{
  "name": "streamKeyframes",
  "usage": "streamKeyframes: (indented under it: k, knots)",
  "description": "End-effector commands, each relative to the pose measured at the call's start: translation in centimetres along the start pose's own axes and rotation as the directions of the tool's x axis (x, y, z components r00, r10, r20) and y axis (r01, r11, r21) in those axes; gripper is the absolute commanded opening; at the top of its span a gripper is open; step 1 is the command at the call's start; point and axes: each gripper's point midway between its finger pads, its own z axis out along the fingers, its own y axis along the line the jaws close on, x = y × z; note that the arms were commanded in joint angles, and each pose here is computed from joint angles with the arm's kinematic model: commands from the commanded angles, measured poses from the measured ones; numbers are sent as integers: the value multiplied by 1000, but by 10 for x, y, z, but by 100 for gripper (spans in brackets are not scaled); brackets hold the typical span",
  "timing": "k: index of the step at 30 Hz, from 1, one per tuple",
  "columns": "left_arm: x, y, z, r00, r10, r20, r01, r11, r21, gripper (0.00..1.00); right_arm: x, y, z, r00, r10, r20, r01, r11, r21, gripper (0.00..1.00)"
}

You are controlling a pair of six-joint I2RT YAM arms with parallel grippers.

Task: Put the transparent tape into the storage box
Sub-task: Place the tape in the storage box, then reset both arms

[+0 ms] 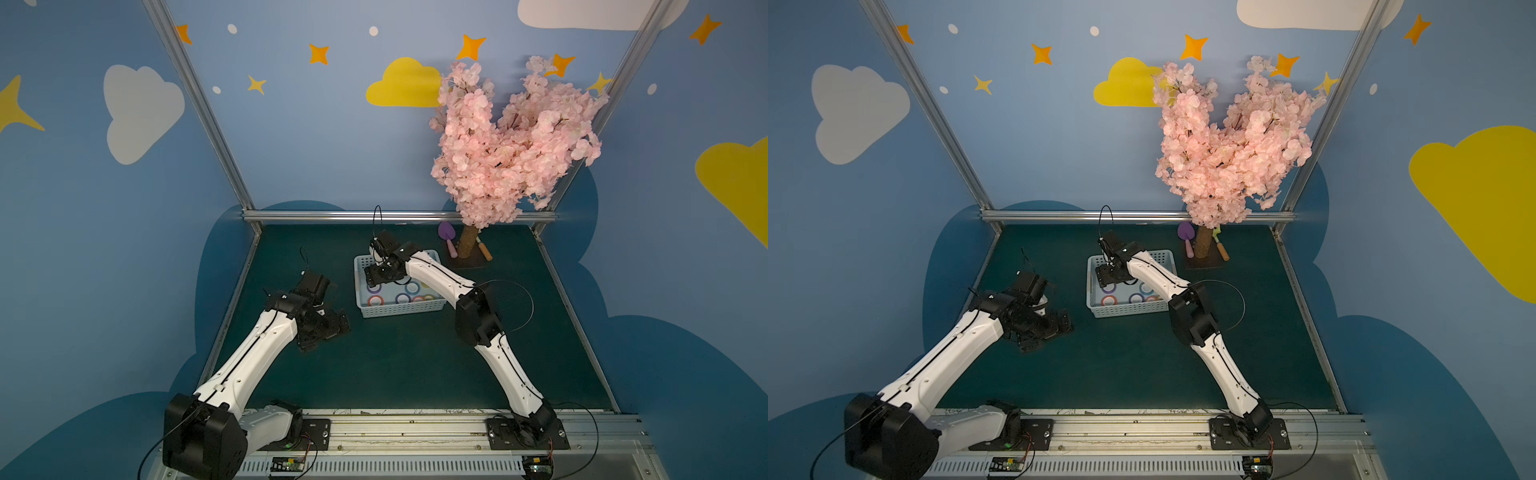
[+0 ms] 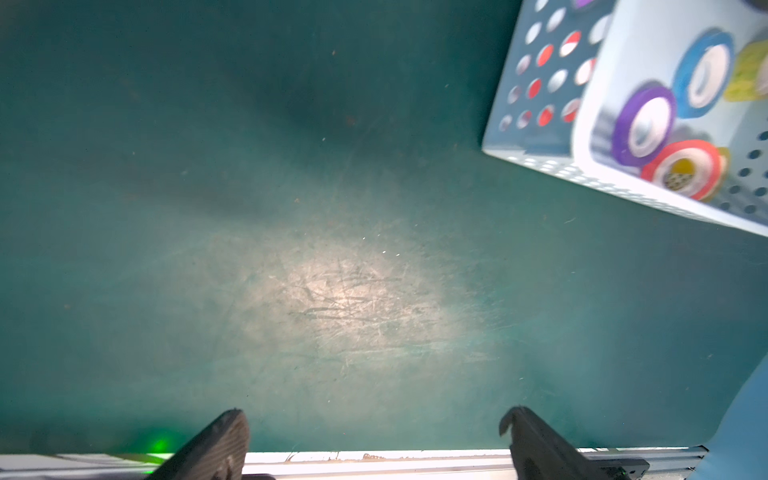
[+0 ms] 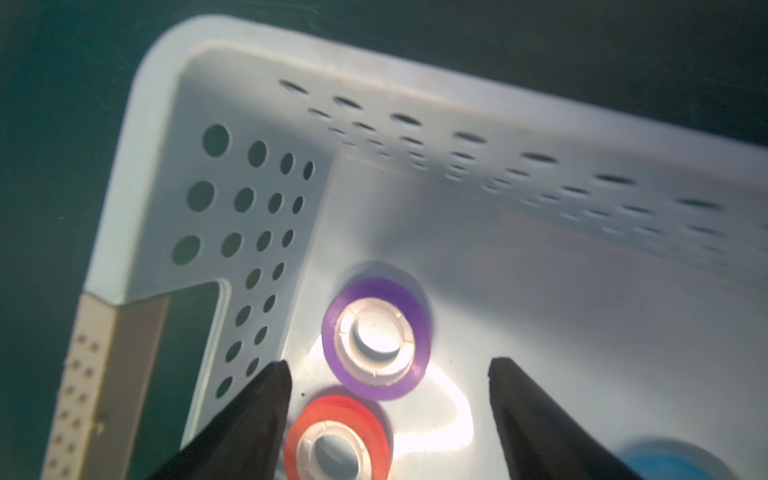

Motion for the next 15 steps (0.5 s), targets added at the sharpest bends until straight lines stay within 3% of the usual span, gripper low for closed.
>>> streamKeyframes:
  k: [1,8,9,15]
  knots:
    - [-2,-1,-4,998,40,39,-41,999,24,100,-28,7,-66,995,15,99,-11,999,-44,81]
    - [-18,-6,-19,974,89,207,-106,992,73,100,-27,14,-141,988,56,145,-37,991,-127,90]
    - [-22,-7,-23,965,95,246,-117,990,80,100,-24,14,-152,987,62,150,-41,990,-138,98]
    - [-39,-8,-44,876,94,474,-177,975,132,100,-1,4,-209,978,88,190,-64,990,-129,98]
